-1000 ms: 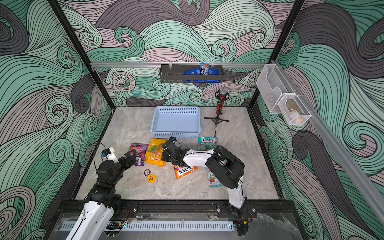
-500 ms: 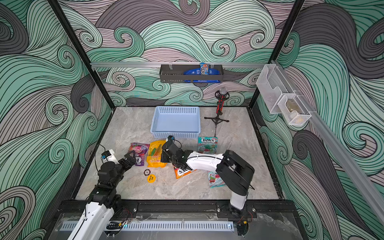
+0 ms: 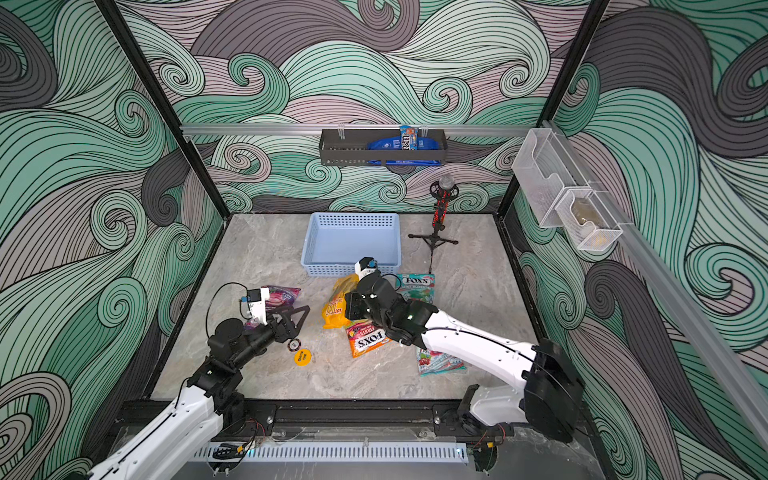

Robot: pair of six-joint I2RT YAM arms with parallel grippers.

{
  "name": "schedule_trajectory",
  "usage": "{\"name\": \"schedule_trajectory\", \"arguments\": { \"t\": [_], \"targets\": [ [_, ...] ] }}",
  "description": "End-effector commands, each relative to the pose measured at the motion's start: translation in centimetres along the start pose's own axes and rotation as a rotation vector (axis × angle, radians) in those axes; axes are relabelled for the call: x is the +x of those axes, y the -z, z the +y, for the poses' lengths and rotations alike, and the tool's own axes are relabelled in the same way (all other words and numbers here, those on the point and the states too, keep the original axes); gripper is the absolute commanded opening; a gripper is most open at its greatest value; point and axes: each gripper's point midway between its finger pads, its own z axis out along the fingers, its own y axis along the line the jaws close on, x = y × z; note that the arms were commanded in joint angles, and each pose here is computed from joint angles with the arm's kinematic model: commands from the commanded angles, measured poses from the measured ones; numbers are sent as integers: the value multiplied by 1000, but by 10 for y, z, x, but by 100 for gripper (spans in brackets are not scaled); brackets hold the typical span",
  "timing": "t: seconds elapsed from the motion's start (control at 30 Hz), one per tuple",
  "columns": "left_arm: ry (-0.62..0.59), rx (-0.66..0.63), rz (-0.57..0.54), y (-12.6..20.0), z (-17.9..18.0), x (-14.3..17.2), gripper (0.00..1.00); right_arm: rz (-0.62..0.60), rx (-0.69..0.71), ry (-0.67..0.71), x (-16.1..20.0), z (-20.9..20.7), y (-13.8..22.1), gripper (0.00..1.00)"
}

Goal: Put the candies in the basket
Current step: Pick up the candy at the center of the board, then place the candy in the basket.

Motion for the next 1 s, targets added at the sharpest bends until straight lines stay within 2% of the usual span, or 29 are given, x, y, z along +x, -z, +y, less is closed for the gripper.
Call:
{"name": "schedule_trajectory", "arguments": {
  "t": [0.0, 0.13, 0.2, 0.27, 0.37, 0.5, 0.57, 0.67, 0.7, 0.83, 0.9, 0.97],
  "targets": [
    [-147, 38, 56, -17, -19, 9, 97, -89, -58, 5, -42, 12, 22, 0],
    [-276, -56, 119, -28, -9, 26, 86, -106, -97, 40, -74, 25, 35, 0],
    [-269, -71, 129, -28, -2, 34, 84, -113, -89, 59, -93, 26, 36, 0],
    [-266, -33, 129, -28, -5, 40, 82, -119, -70, 85, -111, 27, 33, 0],
    [-265, -52, 118, -26, -5, 34, 82, -122, -53, 118, -135, 28, 16, 0],
    [-244, -130, 23, -19, 8, 20, 83, -58, -43, 141, -154, 33, -37, 0],
    [-204, -224, -45, -11, 24, 9, 85, -20, -49, 145, -160, 39, -68, 0],
    [-111, -403, -161, 10, 52, -9, 92, 2, -55, 151, -177, 50, -115, 0],
    [-90, -425, -187, 15, 57, -11, 93, 0, -63, 151, -183, 55, -127, 0],
    [-50, -394, -263, 27, 57, -16, 99, 6, -108, 152, -190, 60, -176, 0],
    [-34, -400, -283, 31, 59, -19, 98, 34, -61, 134, -181, 36, -196, 0],
    [-9, -423, -298, 35, 64, -20, 99, 104, 19, 97, -158, -5, -210, 18]
  ]
}}
